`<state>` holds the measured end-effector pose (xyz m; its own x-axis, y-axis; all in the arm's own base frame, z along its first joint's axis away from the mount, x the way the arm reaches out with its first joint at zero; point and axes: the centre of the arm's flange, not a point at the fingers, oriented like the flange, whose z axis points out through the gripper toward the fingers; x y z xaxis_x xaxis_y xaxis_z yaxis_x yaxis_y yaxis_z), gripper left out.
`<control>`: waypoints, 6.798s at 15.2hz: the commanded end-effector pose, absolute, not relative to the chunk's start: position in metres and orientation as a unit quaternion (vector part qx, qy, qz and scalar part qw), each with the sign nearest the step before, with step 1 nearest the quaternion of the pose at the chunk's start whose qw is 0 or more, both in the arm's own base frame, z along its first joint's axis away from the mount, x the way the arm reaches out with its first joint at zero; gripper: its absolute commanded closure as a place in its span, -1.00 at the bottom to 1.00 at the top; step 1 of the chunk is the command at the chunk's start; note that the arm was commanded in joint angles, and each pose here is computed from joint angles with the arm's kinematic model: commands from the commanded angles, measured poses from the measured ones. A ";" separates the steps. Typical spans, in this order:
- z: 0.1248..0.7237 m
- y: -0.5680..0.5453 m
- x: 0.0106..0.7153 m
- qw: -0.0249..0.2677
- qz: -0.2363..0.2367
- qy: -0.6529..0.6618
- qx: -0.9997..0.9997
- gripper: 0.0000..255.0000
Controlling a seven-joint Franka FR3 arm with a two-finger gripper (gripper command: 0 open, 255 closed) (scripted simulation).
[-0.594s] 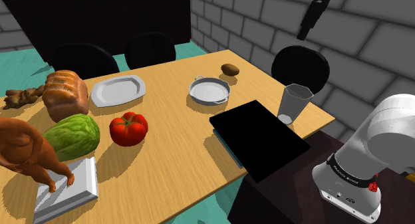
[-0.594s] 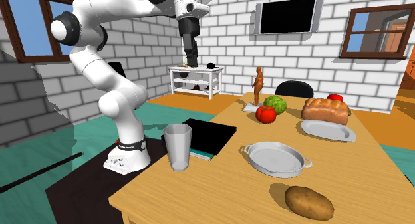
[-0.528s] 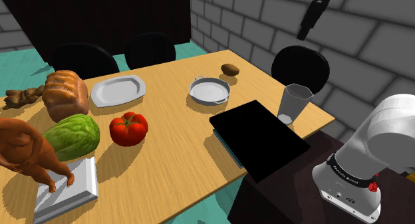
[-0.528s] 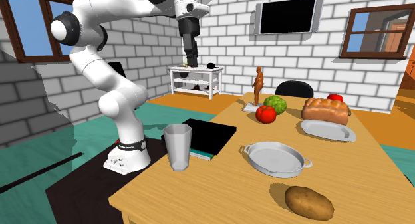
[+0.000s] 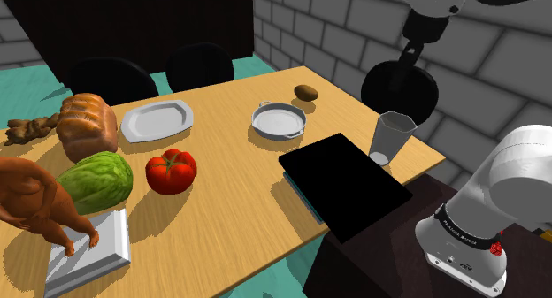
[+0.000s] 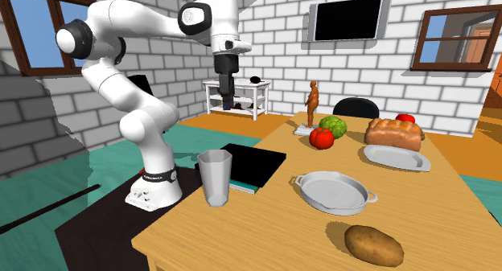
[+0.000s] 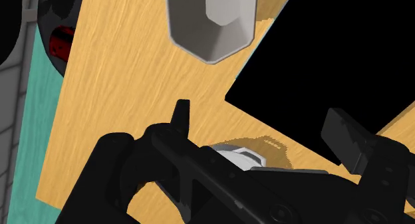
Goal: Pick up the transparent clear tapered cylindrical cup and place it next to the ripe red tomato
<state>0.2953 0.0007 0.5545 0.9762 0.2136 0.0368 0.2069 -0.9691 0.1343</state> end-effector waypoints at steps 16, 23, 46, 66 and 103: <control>0.388 -0.016 0.272 0.056 -0.021 0.139 0.988 -1.00; 0.380 -0.017 0.271 0.056 -0.021 0.139 0.988 -1.00; 0.438 -0.017 0.271 0.056 -0.021 0.139 0.988 1.00; 0.544 -0.017 0.271 0.056 -0.021 0.139 0.988 1.00; 0.622 0.261 0.355 0.056 -0.021 0.139 0.988 1.00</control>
